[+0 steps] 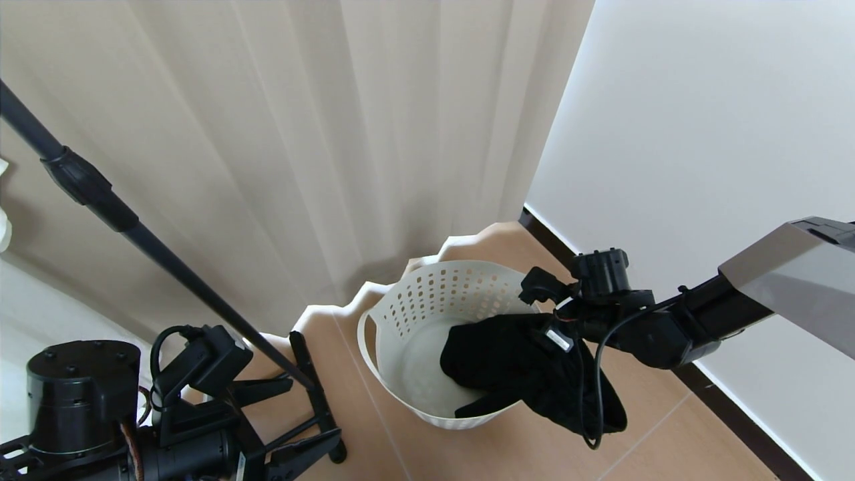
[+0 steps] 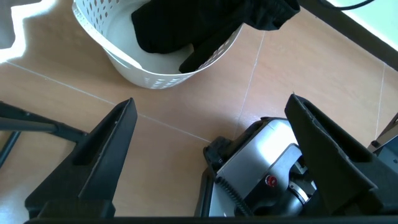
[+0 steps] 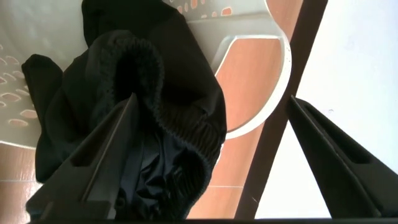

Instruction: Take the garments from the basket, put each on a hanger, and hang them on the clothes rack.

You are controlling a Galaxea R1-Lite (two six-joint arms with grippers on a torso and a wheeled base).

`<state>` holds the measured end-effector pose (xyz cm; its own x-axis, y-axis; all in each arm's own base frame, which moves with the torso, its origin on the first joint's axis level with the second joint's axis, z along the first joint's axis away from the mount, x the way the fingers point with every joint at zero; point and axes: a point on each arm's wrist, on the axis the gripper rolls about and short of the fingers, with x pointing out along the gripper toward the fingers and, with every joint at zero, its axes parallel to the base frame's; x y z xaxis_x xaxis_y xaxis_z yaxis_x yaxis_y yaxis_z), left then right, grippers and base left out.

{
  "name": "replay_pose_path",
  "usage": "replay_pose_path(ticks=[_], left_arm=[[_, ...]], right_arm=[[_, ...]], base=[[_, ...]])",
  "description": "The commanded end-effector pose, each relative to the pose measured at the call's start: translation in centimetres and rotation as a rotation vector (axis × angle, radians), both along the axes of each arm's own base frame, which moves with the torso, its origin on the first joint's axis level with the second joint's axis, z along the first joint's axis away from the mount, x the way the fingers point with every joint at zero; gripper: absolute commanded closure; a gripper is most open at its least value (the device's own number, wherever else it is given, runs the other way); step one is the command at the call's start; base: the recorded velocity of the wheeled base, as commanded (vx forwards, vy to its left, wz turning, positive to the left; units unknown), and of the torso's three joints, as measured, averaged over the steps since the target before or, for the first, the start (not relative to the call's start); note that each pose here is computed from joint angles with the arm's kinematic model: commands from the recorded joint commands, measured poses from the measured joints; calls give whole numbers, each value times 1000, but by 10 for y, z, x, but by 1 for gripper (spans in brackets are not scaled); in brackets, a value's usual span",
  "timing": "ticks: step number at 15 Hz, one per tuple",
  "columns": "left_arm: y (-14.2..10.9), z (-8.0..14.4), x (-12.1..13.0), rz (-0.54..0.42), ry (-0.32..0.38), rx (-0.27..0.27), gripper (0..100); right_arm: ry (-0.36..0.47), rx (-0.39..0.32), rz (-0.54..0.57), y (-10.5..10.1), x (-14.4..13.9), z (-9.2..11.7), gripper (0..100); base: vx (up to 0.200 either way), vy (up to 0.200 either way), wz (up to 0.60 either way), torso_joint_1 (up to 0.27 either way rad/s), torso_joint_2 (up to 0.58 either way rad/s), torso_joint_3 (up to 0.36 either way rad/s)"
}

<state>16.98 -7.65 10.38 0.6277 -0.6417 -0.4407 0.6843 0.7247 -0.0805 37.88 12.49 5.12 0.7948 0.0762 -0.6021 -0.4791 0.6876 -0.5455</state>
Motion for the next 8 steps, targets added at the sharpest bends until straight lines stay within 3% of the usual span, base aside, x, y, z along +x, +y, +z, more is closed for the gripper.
replay_pose_path(ticks=[1, 8], left_arm=[[0, 0, 0, 0, 1, 0, 0], [-3, -2, -1, -13, 11, 0, 0]], right_arm=[[14, -6, 0, 1, 3, -9, 0], [19, 3, 4, 1, 10, -14, 0]], base=[[0, 0, 0, 0, 0, 0], [0, 0, 0, 0, 0, 0]])
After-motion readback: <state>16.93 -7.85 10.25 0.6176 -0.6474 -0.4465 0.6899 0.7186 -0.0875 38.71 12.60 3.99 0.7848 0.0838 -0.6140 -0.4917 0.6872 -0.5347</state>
